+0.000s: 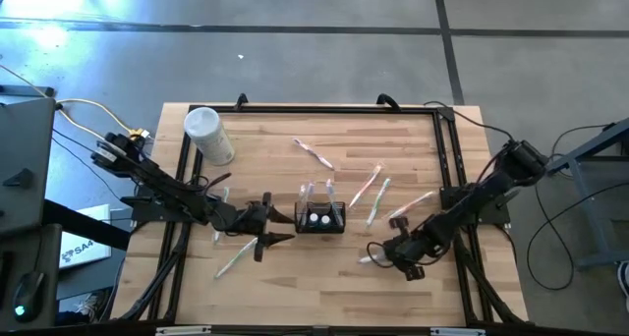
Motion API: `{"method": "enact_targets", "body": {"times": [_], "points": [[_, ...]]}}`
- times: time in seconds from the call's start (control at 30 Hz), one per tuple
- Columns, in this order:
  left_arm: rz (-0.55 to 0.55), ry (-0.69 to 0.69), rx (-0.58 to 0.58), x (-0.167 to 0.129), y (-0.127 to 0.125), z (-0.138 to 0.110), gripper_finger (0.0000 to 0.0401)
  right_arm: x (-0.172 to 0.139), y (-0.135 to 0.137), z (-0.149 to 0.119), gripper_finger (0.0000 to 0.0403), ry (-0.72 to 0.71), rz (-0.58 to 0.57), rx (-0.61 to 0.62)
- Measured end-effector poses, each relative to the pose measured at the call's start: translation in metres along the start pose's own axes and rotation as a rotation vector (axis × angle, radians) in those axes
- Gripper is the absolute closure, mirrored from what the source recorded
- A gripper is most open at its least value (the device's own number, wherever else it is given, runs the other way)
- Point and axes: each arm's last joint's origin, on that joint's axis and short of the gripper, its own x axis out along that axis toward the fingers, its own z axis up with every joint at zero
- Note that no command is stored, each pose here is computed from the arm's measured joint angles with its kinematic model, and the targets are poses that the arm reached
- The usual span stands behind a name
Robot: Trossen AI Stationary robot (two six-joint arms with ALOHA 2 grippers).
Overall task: Pick & Place toothbrushing station
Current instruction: Put the blue toothbrush into the black wire organizer
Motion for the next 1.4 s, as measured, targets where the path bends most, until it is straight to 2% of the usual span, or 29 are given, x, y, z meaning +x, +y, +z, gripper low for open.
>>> {"method": "enact_targets", "body": {"times": [0.1,0.23,0.47,0.7,0.87,1.0,1.13,1.27,1.4], "points": [[0.004,0.011,-0.015,0.004,-0.001,-0.003,0.0213,-0.022,0.011,0.003,0.0402,-0.064,-0.159,-0.053],[-0.021,-0.003,-0.016,0.016,-0.008,0.003,0.0213,-0.048,0.028,0.010,0.0402,-0.162,-0.341,-0.209],[-0.164,-0.020,-0.032,0.048,-0.031,0.021,0.0212,-0.075,0.041,0.035,0.0401,-0.365,-0.591,-0.469],[-0.108,0.033,-0.028,0.070,-0.042,0.033,0.0212,-0.083,0.050,0.057,0.0400,-0.481,-0.801,-0.681],[-0.094,0.063,-0.083,0.074,-0.045,0.038,0.0208,-0.081,0.056,0.065,0.0400,-0.476,-0.854,-0.808],[-0.094,0.054,-0.161,0.074,-0.046,0.041,0.0181,-0.069,0.058,0.068,0.0400,-0.412,-0.905,-0.888],[-0.090,0.058,-0.215,0.074,-0.046,0.040,0.0150,-0.055,0.058,0.075,0.0400,-0.341,-1.044,-0.924],[-0.091,0.056,-0.219,0.074,-0.046,0.041,0.0139,-0.044,0.059,0.085,0.0400,-0.272,-1.171,-0.951],[-0.086,0.053,-0.221,0.075,-0.044,0.041,0.0139,-0.035,0.057,0.092,0.0400,-0.242,-1.194,-0.979]]}}
